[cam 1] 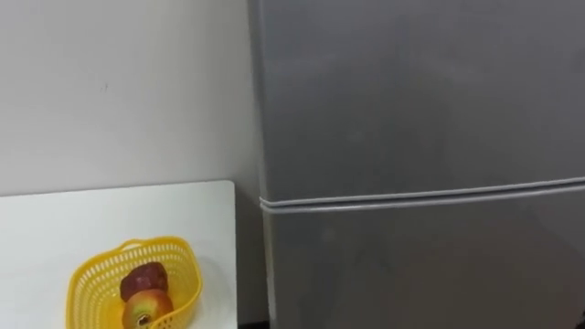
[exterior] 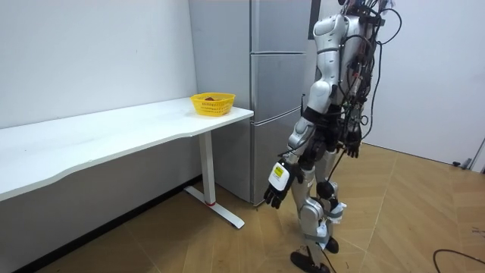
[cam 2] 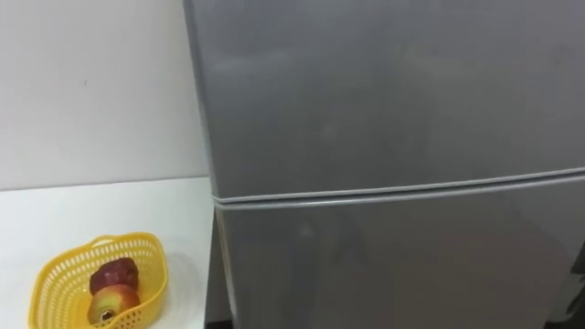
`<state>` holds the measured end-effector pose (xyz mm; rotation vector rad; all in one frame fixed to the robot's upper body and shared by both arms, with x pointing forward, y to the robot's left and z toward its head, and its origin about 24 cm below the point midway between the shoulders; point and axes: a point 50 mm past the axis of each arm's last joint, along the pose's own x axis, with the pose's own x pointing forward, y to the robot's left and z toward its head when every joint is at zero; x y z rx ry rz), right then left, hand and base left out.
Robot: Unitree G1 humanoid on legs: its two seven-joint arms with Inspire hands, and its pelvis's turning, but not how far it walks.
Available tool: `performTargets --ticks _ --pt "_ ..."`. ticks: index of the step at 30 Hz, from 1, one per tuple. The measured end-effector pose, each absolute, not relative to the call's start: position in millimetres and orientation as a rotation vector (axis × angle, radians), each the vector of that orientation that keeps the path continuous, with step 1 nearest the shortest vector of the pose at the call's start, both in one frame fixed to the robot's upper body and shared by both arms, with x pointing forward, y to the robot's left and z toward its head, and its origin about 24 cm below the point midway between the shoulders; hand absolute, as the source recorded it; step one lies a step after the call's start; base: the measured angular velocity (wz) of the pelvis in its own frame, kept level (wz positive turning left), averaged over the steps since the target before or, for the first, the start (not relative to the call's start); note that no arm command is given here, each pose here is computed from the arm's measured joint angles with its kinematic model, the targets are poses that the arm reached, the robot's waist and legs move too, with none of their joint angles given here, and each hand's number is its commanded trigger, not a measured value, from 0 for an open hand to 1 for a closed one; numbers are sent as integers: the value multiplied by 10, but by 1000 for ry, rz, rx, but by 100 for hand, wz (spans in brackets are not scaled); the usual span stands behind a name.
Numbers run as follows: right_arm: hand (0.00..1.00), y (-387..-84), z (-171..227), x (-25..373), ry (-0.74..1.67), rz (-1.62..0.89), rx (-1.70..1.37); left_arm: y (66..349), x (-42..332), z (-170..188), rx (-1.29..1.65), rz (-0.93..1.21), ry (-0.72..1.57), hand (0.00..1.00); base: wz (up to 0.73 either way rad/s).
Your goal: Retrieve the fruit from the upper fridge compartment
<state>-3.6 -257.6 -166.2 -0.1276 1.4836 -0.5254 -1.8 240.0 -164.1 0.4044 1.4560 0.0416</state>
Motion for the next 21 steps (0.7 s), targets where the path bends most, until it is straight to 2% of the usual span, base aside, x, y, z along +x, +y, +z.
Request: performTargets --ticks 6,21 --pt "0 -2543 -1670 184 1436 -473 -103 2369 -48 -1651 375 18 1483 0 5" --pt "0 -2462 -1697 127 1471 -341 -91 2347 -107 -1662 358 -29 1521 0 0"
